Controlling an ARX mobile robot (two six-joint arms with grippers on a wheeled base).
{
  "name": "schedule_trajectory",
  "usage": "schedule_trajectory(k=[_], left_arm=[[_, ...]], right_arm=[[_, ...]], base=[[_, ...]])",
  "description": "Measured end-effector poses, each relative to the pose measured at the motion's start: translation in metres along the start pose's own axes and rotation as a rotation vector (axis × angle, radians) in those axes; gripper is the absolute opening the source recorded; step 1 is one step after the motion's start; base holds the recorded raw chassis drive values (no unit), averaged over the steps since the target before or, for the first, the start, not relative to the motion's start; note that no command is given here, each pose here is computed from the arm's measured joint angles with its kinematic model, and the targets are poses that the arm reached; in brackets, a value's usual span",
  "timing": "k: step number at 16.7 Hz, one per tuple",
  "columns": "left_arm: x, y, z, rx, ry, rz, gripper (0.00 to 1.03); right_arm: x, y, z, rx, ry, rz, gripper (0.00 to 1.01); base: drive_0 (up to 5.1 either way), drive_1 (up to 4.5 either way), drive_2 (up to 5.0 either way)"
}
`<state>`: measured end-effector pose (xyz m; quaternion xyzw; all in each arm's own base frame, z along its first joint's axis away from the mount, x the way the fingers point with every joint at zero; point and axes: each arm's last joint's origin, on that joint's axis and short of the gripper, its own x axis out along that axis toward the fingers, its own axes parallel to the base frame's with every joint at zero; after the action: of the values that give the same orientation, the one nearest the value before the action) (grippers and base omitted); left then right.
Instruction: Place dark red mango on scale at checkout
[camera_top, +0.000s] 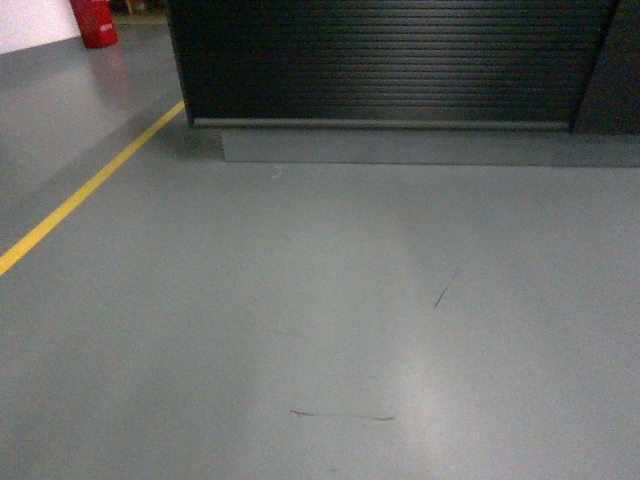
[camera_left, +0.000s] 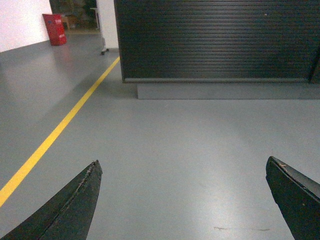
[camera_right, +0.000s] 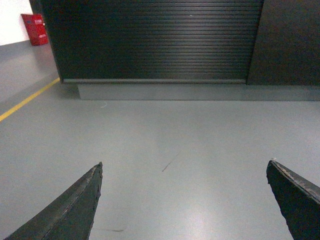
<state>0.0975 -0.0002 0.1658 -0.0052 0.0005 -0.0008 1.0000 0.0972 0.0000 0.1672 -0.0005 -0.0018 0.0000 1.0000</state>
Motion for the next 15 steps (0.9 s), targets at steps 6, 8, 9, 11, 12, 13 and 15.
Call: schedule_trajectory(k=[6,8,9,11,12,13,15], left_arm=[[0.0,0.0,0.0001,0.0,-0.001,0.001,0.98],[0.0,0.0,0.0001,0.0,-0.002,-0.001,0.98],[0.0,0.0001,0.0002,0.0,-0.002,0.003,0.98],[0.0,0.0001,0.0005,0.0,-0.005,0.002,0.98],[0.0,0.0,-0.0003,0.0,0.003,-0.001,0.98],[0.0,0.0,0.0005,0.0,-0.005,-0.001,0.98],[0.0,0.0,0.0,0.0,0.0,0.0,0.98]], right_arm=[[0.0,0.0,0.0002,0.0,-0.002,0.0,0.98],[0.0,0.0,0.0,0.0,0.0,0.0,0.98],[0.0,0.0,0.0006,0.0,-0.006,0.0,0.98],[0.0,0.0,0.0004,0.0,-0.005,0.0,0.98],[0.0,0.0,0.0,0.0,0.0,-0.001,0.98],[0.0,0.0,-0.0001,0.0,0.001,-0.001,0.98],[0.0,-0.0001,0.0001,0.0,-0.001,-0.002,0.98]], base=[[0.0,4.3,-4.3],[0.0,4.31,-4.3],[0.0,4.31,-4.3],[0.0,4.31,-4.3],[0.0,4.32,-4.3],[0.0,4.28,-4.3],[0.0,4.29,-4.3]])
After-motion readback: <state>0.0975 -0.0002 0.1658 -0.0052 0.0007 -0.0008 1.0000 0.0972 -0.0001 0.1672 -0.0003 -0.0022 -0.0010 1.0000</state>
